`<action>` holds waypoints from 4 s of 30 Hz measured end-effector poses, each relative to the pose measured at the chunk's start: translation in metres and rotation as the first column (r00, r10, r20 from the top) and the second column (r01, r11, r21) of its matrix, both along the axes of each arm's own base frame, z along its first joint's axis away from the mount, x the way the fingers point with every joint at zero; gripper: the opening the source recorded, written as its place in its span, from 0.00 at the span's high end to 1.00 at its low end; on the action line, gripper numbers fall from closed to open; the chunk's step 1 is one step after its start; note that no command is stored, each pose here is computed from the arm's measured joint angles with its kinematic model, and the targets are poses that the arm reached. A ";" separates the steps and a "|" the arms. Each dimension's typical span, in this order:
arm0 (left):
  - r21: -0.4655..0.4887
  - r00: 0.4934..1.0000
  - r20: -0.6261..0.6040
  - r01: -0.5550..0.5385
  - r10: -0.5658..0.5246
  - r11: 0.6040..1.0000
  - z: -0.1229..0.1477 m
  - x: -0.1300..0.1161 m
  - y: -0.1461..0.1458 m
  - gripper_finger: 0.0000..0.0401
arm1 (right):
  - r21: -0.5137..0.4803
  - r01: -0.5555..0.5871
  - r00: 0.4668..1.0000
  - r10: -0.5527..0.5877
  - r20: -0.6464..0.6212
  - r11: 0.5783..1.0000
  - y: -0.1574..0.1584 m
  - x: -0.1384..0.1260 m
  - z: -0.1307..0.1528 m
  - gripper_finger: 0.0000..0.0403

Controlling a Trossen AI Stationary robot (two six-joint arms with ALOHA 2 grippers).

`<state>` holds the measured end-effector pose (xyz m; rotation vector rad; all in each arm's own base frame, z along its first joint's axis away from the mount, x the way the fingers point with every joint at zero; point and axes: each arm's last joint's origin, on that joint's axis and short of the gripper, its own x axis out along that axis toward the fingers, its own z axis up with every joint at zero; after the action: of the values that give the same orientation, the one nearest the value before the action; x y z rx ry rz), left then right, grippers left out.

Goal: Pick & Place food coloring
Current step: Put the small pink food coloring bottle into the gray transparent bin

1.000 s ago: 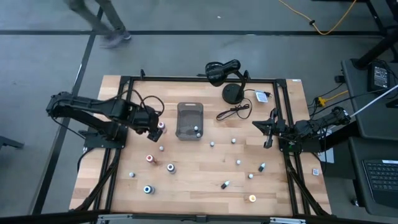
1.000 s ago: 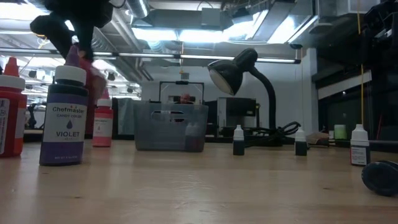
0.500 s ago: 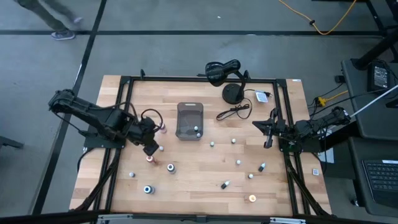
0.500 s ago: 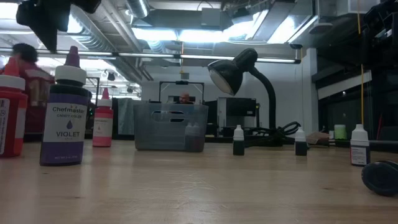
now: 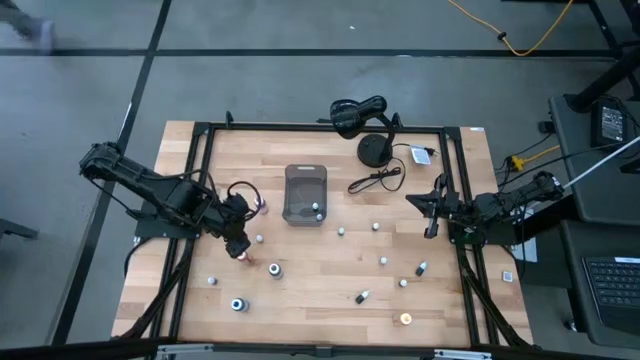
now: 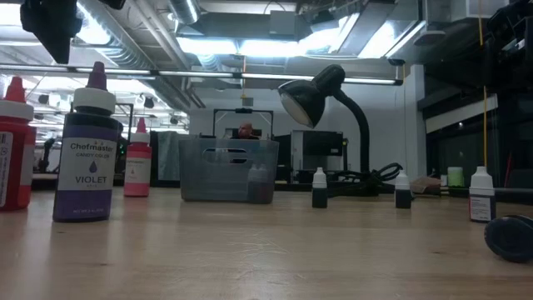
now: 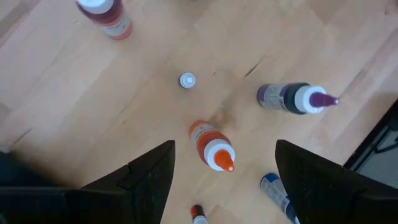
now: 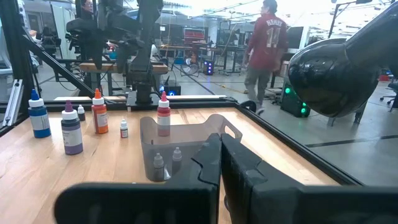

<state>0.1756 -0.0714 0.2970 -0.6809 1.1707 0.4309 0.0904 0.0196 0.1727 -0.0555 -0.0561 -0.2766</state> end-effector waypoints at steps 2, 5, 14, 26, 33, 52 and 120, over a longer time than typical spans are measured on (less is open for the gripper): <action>0.004 1.000 -0.001 0.028 -0.028 1.000 0.000 0.000 -0.001 0.33 | 0.000 0.000 1.000 0.000 0.000 1.000 0.000 0.000 0.000 0.96; -0.002 0.997 -0.006 0.076 -0.076 0.997 0.000 -0.001 -0.003 0.33 | 0.000 0.000 1.000 0.000 0.000 1.000 0.000 0.000 0.000 0.96; 0.003 0.996 -0.029 0.088 -0.088 0.996 -0.004 0.001 -0.008 0.33 | 0.000 0.000 1.000 0.000 0.000 1.000 0.000 0.000 0.000 0.96; 0.020 0.987 -0.134 0.088 -0.084 0.996 -0.024 0.019 -0.016 0.33 | 0.000 0.000 1.000 0.000 0.000 1.000 0.000 0.000 0.000 0.96; 0.113 0.986 -0.168 0.034 -0.014 0.993 -0.036 0.033 -0.009 0.33 | 0.000 0.000 1.000 0.000 0.000 1.000 0.000 0.000 0.000 0.96; 0.153 0.966 -0.254 -0.013 0.052 0.988 -0.087 0.076 0.004 0.33 | 0.000 0.000 1.000 0.000 0.000 1.000 0.000 0.000 0.000 0.96; 0.160 0.950 -0.304 -0.019 0.067 0.987 -0.133 0.078 0.007 0.41 | 0.000 0.000 1.000 0.000 0.000 1.000 0.000 0.000 0.000 0.96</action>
<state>0.2536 -0.0648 0.1636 -0.5149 1.4020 0.6766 0.0904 0.0196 0.1727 -0.0556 -0.0561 -0.2768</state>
